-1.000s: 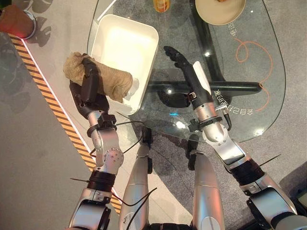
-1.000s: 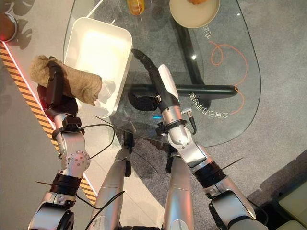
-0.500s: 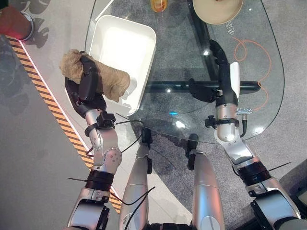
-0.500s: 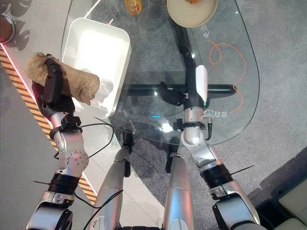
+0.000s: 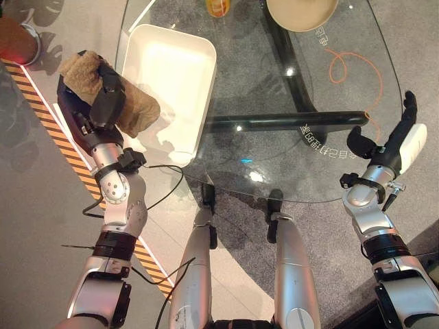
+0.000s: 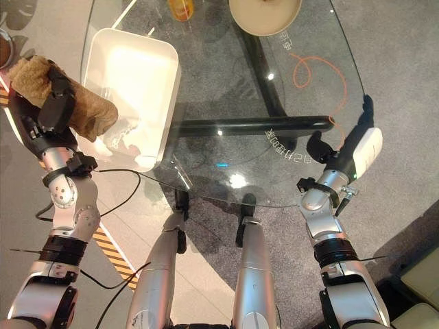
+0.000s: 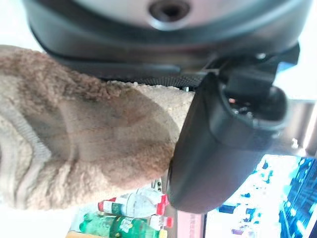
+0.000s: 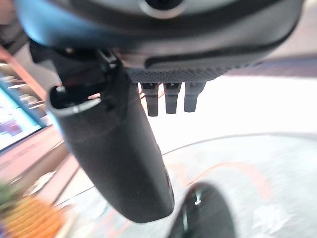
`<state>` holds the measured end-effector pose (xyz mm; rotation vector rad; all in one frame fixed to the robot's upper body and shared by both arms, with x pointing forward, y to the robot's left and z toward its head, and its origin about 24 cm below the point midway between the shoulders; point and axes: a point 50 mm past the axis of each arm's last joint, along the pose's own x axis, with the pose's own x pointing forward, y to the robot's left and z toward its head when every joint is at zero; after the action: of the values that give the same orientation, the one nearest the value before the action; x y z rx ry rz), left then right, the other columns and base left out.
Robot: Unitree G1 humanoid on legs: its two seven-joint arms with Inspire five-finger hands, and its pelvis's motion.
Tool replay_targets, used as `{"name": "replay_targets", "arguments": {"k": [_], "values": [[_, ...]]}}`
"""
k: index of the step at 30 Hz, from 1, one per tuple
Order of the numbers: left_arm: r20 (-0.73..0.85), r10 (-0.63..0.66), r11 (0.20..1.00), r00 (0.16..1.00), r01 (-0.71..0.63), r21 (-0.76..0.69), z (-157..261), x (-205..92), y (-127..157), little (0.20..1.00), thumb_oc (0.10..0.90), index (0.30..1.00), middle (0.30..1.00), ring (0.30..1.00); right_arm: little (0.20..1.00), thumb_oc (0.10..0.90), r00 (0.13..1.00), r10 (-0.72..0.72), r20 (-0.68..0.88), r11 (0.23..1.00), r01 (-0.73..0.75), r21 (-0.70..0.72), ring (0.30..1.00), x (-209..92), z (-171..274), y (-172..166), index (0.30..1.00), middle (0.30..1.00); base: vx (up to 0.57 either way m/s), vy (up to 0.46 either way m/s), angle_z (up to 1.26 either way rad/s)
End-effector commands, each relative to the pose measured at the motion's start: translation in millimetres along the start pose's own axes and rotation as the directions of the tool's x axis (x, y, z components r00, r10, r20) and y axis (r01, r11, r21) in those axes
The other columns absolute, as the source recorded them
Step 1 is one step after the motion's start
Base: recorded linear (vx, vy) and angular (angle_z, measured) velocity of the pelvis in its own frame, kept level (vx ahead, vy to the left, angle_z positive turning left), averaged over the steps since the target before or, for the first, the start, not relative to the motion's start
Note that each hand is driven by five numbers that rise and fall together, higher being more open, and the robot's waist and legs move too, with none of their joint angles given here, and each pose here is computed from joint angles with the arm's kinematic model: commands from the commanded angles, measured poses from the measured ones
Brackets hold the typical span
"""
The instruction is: Wipe the table with a cloth and put it in the basket.
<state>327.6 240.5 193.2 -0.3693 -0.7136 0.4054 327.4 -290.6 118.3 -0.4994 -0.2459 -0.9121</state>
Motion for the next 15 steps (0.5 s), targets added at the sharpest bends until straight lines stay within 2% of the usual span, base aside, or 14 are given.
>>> {"name": "replay_targets", "arguments": {"k": [1, 5, 9, 15], "values": [[0.336, -0.058, 0.998, 0.94, 0.062, -0.003, 70, 41, -20, 0.2, 0.1, 0.3, 0.3, 0.3, 0.9, 0.8, 0.979, -0.195, 0.053, 0.978, 0.19, 0.092, 0.9, 28, 18, -28, 0.9, 0.9, -0.01, 0.001, -0.03], [0.322, -0.037, 0.999, 0.946, 0.03, 0.026, 69, 50, -18, 0.2, 0.1, 0.3, 0.3, 0.3, 0.9, 0.8, 0.975, -0.221, -0.036, 0.973, 0.223, 0.054, 0.9, 28, -2, -33, 0.9, 0.9, -0.01, -0.001, -0.05], [0.313, -0.036, 0.994, 0.949, 0.0, 0.113, 69, 64, -23, 0.2, 0.1, 0.3, 0.3, 0.3, 0.9, 0.8, 0.957, -0.245, -0.154, 0.968, 0.25, 0.011, 0.9, 31, -30, -45, 0.9, 0.9, -0.01, 0.003, -0.03], [0.293, -0.058, 0.969, 0.954, -0.016, 0.246, 67, 76, -26, 0.2, 0.1, 0.3, 0.3, 0.3, 0.9, 0.8, 0.941, -0.243, -0.236, 0.969, 0.227, -0.094, 0.9, 30, -52, -52, 0.9, 0.9, -0.01, -0.001, -0.08]]}}
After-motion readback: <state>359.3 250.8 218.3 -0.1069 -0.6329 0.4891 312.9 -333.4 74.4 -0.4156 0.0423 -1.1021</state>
